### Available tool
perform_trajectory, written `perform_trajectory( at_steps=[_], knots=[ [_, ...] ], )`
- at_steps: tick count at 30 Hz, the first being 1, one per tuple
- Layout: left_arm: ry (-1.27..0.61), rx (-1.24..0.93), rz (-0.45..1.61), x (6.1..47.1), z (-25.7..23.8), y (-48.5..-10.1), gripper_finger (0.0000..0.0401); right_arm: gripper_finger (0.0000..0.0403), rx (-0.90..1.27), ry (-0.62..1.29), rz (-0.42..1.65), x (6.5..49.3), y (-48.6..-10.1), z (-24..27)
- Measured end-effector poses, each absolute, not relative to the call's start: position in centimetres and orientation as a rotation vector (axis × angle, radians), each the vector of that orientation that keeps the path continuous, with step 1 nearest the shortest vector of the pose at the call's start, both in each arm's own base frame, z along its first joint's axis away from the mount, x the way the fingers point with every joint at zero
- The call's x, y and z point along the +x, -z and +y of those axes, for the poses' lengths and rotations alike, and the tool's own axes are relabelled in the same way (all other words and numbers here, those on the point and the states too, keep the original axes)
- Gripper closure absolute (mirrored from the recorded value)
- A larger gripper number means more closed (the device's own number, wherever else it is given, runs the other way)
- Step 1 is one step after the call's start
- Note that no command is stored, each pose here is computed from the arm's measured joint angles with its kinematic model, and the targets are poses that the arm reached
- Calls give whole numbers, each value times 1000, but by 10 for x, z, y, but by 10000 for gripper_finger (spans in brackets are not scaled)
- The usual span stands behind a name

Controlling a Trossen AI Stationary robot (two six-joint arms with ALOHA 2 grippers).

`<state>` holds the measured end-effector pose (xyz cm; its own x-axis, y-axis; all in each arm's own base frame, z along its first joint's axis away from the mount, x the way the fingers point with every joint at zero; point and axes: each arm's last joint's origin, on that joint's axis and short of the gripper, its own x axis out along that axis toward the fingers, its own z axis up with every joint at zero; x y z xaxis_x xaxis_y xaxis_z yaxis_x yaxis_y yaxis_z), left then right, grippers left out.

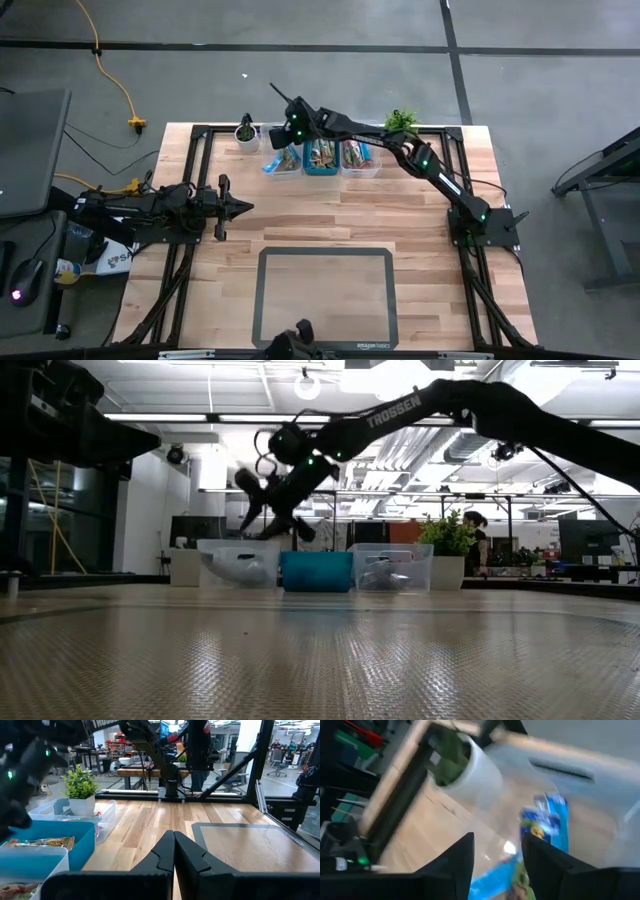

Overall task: Pick and place Granola Bars by type
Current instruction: Return to Home Position

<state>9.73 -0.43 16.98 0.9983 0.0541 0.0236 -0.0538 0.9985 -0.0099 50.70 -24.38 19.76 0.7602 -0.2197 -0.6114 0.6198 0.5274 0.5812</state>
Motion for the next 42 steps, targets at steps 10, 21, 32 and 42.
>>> perform_trajectory(
  at_steps=[10, 21, 32, 42],
  knots=[
    [-55, -9, -24, 97, -4, -170, 400, 248, 805, 502, 404, 494, -259, -239],
    [-55, -9, -24, 97, -4, -170, 400, 265, 749, 408, 235, 463, -357, -212],
    [-55, -9, -24, 97, -4, -170, 400, 288, 640, 162, 143, 429, -438, -155],
    [-57, -9, -24, 97, -4, -170, 400, 357, 467, 36, 178, 393, -482, -95]
  ],
)
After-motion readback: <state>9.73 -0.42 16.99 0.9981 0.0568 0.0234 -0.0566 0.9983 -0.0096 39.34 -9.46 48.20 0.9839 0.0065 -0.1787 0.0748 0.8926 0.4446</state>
